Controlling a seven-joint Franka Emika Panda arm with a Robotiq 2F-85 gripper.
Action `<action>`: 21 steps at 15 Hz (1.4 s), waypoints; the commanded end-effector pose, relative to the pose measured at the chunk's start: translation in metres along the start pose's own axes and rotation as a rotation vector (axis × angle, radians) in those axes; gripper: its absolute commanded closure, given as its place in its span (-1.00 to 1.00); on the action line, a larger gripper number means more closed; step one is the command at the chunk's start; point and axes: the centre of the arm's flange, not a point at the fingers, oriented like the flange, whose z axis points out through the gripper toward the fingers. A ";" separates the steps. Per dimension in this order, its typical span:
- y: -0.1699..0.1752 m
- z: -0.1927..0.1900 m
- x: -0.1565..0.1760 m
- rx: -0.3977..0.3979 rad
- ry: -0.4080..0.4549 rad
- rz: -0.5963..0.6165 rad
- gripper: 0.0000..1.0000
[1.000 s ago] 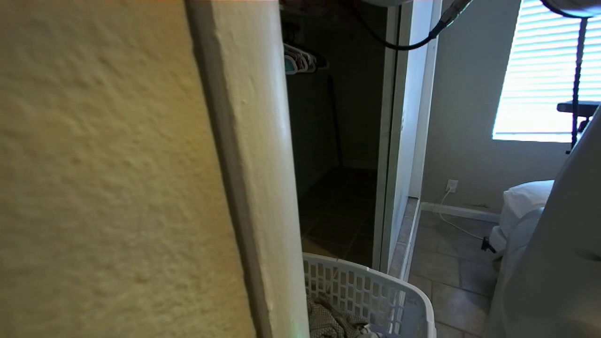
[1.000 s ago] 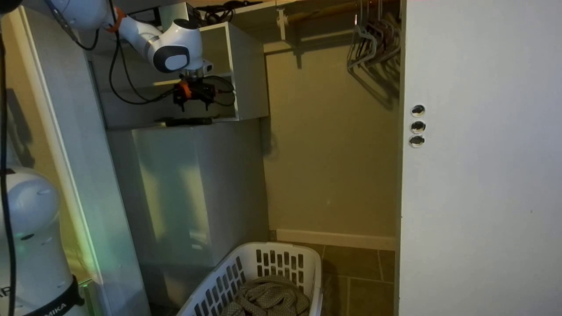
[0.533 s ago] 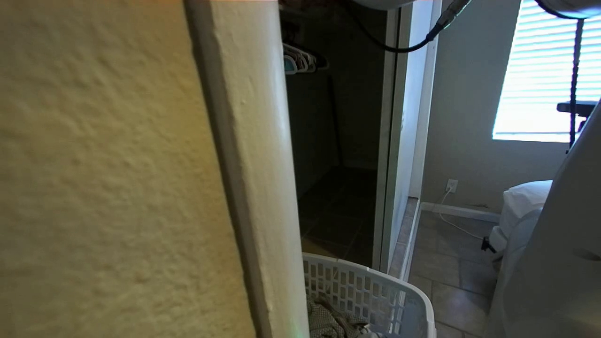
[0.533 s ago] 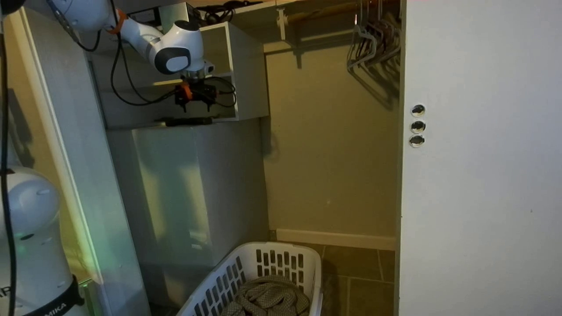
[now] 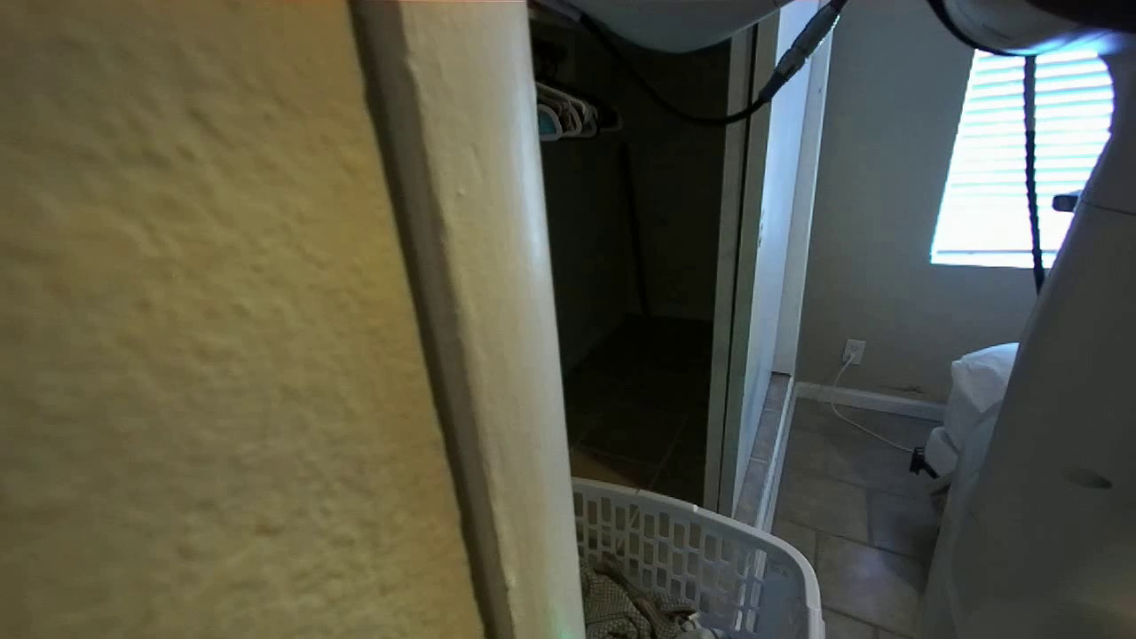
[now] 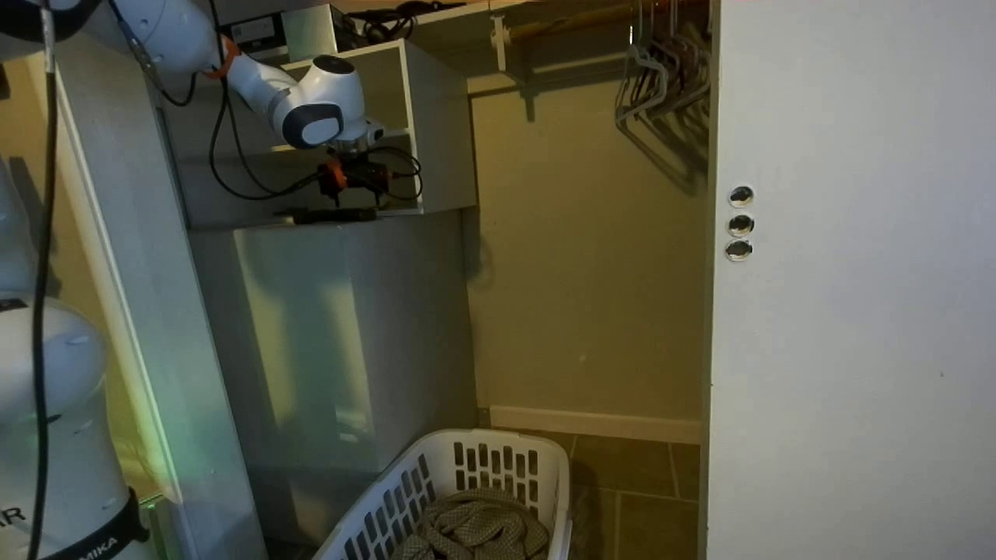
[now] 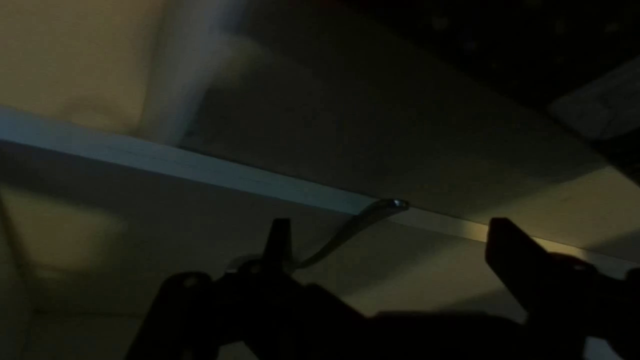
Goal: Put the black object on the top shelf.
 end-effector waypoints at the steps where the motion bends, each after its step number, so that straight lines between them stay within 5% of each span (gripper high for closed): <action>1: 0.003 0.012 0.016 -0.026 0.013 0.007 -0.97; 2: 0.003 0.014 0.017 -0.030 0.015 0.005 -0.61; 6: 0.002 0.019 0.019 -0.039 0.013 0.007 -0.07; 7: 0.002 0.020 0.019 -0.039 0.011 0.008 -0.66; 8: 0.002 0.020 0.019 -0.040 0.008 0.009 -0.78; 9: 0.002 0.020 0.019 -0.040 0.006 0.009 -0.03; 17: 0.003 0.018 0.018 -0.054 -0.006 0.015 0.96; 21: 0.010 0.008 0.016 -0.072 -0.013 0.037 1.00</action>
